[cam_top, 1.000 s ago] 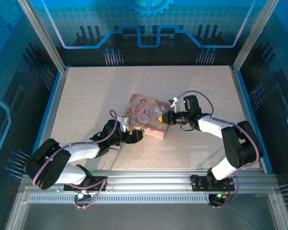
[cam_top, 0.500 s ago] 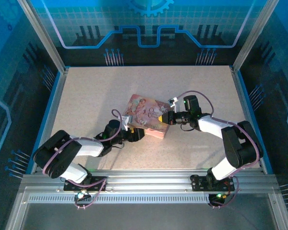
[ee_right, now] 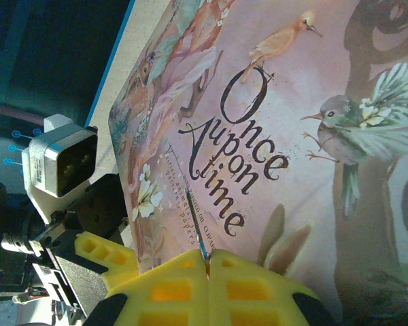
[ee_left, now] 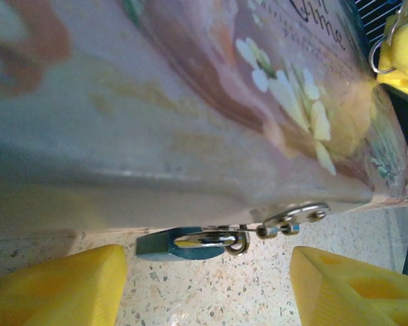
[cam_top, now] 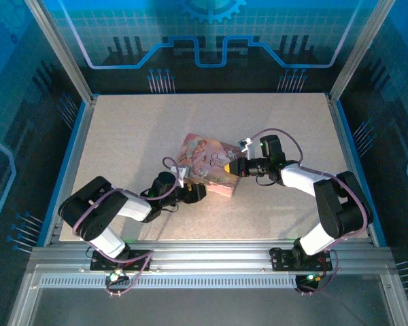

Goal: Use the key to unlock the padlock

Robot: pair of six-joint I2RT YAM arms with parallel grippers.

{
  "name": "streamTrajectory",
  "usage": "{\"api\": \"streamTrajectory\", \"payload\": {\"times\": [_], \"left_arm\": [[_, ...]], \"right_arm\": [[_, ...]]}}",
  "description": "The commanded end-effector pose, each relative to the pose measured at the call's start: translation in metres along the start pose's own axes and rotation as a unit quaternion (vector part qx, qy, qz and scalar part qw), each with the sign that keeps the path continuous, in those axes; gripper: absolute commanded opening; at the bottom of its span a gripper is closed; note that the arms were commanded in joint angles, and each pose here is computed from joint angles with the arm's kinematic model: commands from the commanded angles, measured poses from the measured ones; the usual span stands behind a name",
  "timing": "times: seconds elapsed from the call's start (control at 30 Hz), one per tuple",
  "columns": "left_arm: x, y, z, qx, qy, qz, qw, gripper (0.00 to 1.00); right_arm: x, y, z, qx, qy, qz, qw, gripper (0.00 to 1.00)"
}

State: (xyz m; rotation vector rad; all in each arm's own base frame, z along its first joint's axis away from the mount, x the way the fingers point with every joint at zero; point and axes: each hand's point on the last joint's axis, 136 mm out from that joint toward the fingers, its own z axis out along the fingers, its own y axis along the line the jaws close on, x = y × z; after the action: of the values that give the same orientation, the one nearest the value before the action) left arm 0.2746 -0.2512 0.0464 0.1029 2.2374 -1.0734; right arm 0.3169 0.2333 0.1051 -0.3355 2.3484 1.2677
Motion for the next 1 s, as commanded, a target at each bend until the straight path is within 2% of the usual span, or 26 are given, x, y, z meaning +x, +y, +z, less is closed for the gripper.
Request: {"api": "streamTrajectory", "payload": {"times": [0.0,0.57,0.97], "left_arm": [[-0.007,-0.013,0.004,0.028,-0.013,0.008,1.0,0.66],[-0.009,-0.021,0.008,0.031,-0.025,0.008,0.999,0.58],[-0.015,-0.023,0.01,0.025,-0.043,-0.016,0.999,0.49]], "right_arm": [[0.03,-0.03,0.0,0.054,0.03,0.047,0.997,0.01],[0.029,-0.029,0.001,0.05,0.027,0.045,0.997,0.02],[0.029,-0.027,0.002,0.048,0.028,0.045,0.997,0.02]]}}
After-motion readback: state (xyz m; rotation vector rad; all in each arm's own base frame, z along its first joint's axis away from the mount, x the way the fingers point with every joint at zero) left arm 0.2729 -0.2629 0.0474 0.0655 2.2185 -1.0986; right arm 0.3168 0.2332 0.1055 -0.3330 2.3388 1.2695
